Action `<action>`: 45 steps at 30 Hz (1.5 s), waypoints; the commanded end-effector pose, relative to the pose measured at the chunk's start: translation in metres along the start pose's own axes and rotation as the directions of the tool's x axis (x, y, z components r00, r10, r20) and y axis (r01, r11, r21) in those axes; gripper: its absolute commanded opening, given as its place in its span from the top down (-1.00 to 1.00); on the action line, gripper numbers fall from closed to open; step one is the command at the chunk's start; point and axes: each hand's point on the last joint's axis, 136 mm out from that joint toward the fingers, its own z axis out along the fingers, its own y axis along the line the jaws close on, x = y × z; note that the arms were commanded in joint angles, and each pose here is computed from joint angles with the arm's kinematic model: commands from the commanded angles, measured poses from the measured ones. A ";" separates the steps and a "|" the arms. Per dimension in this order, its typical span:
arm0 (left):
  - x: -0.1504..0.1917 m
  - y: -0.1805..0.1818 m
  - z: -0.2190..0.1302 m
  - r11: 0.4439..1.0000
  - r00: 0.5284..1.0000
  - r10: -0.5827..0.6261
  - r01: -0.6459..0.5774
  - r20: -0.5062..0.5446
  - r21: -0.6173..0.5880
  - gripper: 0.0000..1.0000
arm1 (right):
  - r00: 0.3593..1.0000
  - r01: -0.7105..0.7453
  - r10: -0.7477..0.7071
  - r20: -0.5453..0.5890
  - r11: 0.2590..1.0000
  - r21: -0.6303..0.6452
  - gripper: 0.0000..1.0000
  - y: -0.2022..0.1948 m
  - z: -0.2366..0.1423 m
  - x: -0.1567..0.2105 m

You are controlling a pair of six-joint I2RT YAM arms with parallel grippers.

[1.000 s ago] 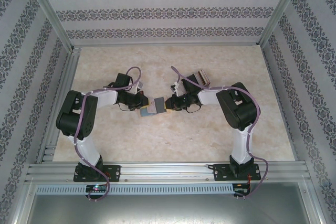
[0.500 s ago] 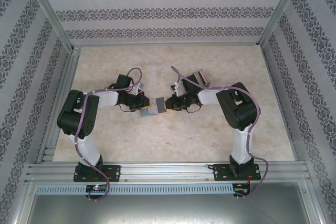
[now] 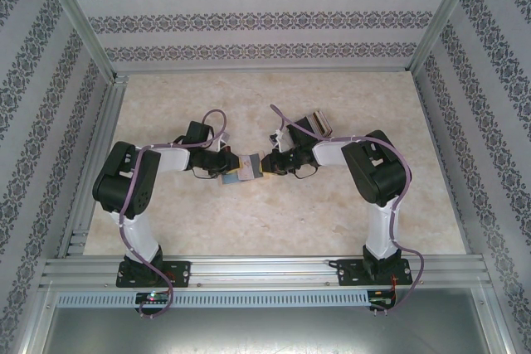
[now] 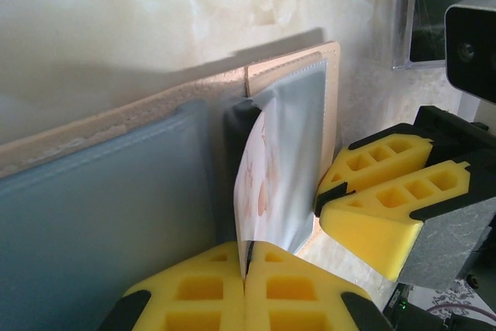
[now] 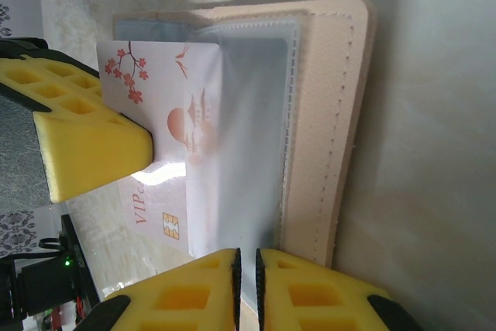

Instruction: Put the credit cards into the card holder

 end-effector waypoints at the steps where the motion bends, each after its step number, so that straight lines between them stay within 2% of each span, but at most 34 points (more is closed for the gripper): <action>1: 0.020 0.024 0.015 0.996 0.998 -0.055 0.052 -0.043 -0.075 1.00 | 1.000 -0.004 0.005 -0.026 1.000 0.030 0.64 -0.007 0.005 0.007; 12: 0.026 0.019 0.029 0.995 0.996 -0.040 0.033 -0.081 -0.094 1.00 | 1.000 -0.005 0.006 -0.030 1.000 0.024 0.64 -0.007 0.005 0.008; 16: 0.023 0.018 0.026 0.993 0.996 -0.033 0.024 -0.078 -0.113 0.86 | 1.000 -0.006 0.007 -0.029 1.000 0.024 0.64 -0.007 0.005 0.007; 23: 0.018 0.011 0.009 0.983 0.997 0.010 -0.025 -0.081 -0.184 0.48 | 0.999 -0.005 0.006 -0.033 1.000 0.025 0.64 -0.007 0.006 0.008; 28: 0.012 0.009 -0.008 0.957 0.995 0.050 -0.072 -0.087 -0.281 0.41 | 0.999 -0.008 0.009 -0.036 1.000 0.024 0.64 -0.009 0.007 0.008; 36: 0.006 -0.003 -0.020 0.953 0.995 0.077 -0.093 -0.065 -0.287 0.41 | 0.999 -0.004 0.005 -0.036 1.000 0.022 0.64 -0.007 0.005 0.008; 39: 0.001 -0.005 -0.027 0.947 0.996 0.089 -0.093 -0.026 -0.307 0.44 | 1.000 0.010 -0.009 -0.029 1.000 0.028 0.64 -0.004 0.002 0.007; 41: -0.003 -0.007 -0.033 0.943 0.995 0.102 -0.093 0.009 -0.319 0.56 | 0.999 0.029 -0.028 -0.027 0.999 0.042 0.64 0.001 -0.002 0.006; 43: -0.007 -0.001 -0.041 0.926 0.994 0.097 -0.074 0.045 -0.369 0.90 | 0.998 0.060 -0.058 -0.019 0.996 0.060 0.64 0.006 -0.007 0.003; 44: -0.009 0.001 -0.045 0.920 0.993 0.099 -0.069 0.058 -0.385 1.00 | 0.997 0.072 -0.071 -0.016 0.995 0.072 0.64 0.008 -0.010 0.001; 45: -0.010 0.003 -0.047 0.917 0.992 0.103 -0.067 0.070 -0.392 1.00 | 0.996 0.086 -0.085 -0.017 0.993 0.086 0.64 0.010 -0.013 0.001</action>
